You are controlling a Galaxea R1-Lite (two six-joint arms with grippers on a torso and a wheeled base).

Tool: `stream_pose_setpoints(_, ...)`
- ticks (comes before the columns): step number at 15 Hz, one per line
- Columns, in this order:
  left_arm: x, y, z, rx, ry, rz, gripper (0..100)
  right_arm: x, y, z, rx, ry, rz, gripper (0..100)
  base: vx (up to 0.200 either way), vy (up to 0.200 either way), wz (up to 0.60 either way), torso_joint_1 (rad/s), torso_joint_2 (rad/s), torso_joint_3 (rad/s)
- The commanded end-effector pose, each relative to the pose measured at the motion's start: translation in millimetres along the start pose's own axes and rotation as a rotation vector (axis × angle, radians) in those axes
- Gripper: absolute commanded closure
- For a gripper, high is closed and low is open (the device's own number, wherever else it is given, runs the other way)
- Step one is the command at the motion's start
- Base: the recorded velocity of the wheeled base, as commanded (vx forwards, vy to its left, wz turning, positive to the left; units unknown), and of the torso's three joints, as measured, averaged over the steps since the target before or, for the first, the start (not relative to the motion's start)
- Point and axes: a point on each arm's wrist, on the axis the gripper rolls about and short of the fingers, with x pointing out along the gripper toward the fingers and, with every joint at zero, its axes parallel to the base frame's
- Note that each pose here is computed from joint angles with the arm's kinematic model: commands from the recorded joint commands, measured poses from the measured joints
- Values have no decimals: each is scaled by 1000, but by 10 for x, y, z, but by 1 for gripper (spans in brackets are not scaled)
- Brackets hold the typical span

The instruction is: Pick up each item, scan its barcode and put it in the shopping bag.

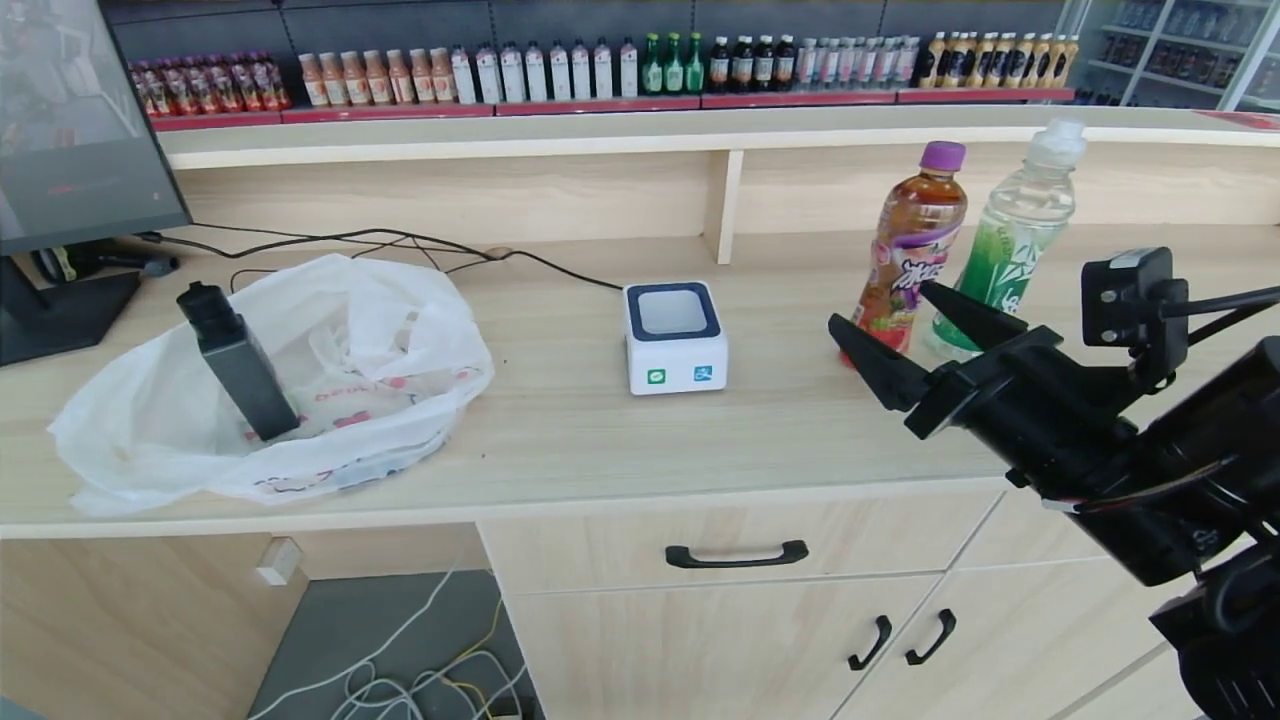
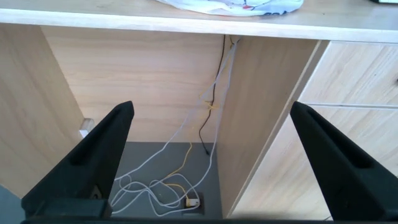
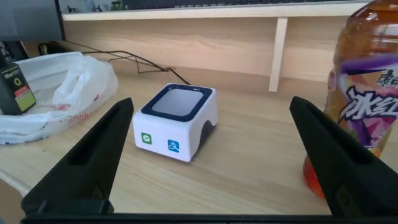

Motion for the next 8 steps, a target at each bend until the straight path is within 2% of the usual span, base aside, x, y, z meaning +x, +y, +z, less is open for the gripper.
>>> stream_pose_setpoints(1,0,0,0,0,0,0,0,4,-5,-7,-3,2,-1,0,0,-200,0,2,-7,2)
stream_pose_setpoints(7,0,0,0,0,0,0,0,14,-4,-72,4,23,-1,0,0,-200,0,2,2,2)
stream_pose_setpoints(8,0,0,0,0,0,0,0,7,-3,-85,5,29,-1,0,0,0,0,0,0,0)
